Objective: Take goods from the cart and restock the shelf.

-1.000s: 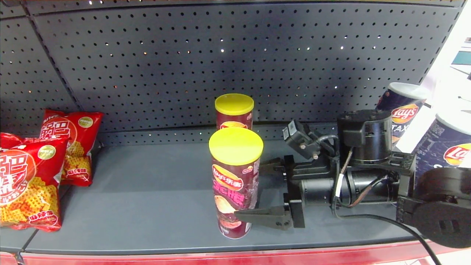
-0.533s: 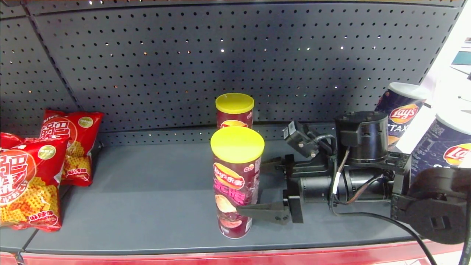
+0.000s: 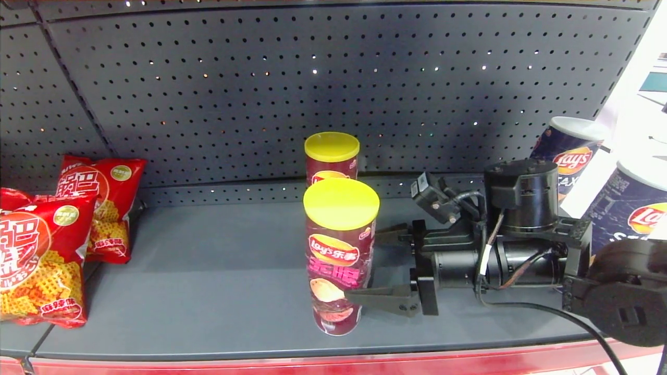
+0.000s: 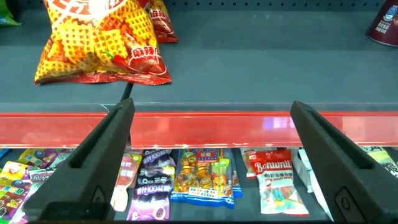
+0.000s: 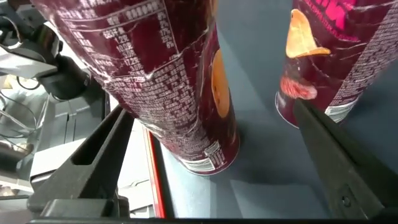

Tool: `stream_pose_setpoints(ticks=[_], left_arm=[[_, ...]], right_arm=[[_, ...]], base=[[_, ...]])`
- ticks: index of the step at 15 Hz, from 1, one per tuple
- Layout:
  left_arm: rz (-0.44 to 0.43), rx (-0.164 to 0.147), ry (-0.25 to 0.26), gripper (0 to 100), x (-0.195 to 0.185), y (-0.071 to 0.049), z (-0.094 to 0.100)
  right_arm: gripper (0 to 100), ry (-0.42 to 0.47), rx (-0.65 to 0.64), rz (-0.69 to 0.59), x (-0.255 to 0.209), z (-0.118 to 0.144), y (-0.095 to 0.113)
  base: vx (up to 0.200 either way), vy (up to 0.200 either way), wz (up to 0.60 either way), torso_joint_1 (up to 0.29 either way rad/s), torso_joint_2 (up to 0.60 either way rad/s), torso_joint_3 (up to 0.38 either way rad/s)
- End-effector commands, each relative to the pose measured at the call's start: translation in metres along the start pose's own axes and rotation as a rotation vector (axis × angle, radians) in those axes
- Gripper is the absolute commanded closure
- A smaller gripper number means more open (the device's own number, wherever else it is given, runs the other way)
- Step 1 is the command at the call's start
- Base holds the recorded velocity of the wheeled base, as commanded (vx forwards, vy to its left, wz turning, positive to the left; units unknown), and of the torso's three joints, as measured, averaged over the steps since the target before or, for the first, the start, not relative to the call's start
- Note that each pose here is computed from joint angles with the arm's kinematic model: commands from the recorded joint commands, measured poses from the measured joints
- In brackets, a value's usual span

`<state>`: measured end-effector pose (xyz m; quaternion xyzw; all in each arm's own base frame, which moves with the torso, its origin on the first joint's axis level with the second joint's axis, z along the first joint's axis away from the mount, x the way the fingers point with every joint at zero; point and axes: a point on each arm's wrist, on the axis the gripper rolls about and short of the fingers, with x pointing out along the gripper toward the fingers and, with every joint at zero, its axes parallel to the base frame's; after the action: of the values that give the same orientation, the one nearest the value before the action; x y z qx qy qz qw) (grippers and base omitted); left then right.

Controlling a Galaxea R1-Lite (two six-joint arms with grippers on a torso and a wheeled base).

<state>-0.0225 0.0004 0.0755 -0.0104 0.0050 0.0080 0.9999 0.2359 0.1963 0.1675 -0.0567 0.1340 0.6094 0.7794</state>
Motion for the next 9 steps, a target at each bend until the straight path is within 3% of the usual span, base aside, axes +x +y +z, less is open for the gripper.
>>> stream_pose_setpoints(ticks=[1, 9], left_arm=[[0.001, -0.001, 0.002, 0, 0.0001, 0.0, -0.0001], [0.001, -0.001, 0.002, 0, 0.0001, 0.0, -0.0001]], right_arm=[[0, -0.004, -0.003, 0.002, -0.0015, 0.001, 0.0015], [0, -0.006, 0.004, -0.028, -0.011, -0.0014, -0.0025]], base=[[0.0, 0.0, 0.0, 0.0, 0.0, 0.0], [0.0, 0.0, 0.0, 0.0, 0.0, 0.0]])
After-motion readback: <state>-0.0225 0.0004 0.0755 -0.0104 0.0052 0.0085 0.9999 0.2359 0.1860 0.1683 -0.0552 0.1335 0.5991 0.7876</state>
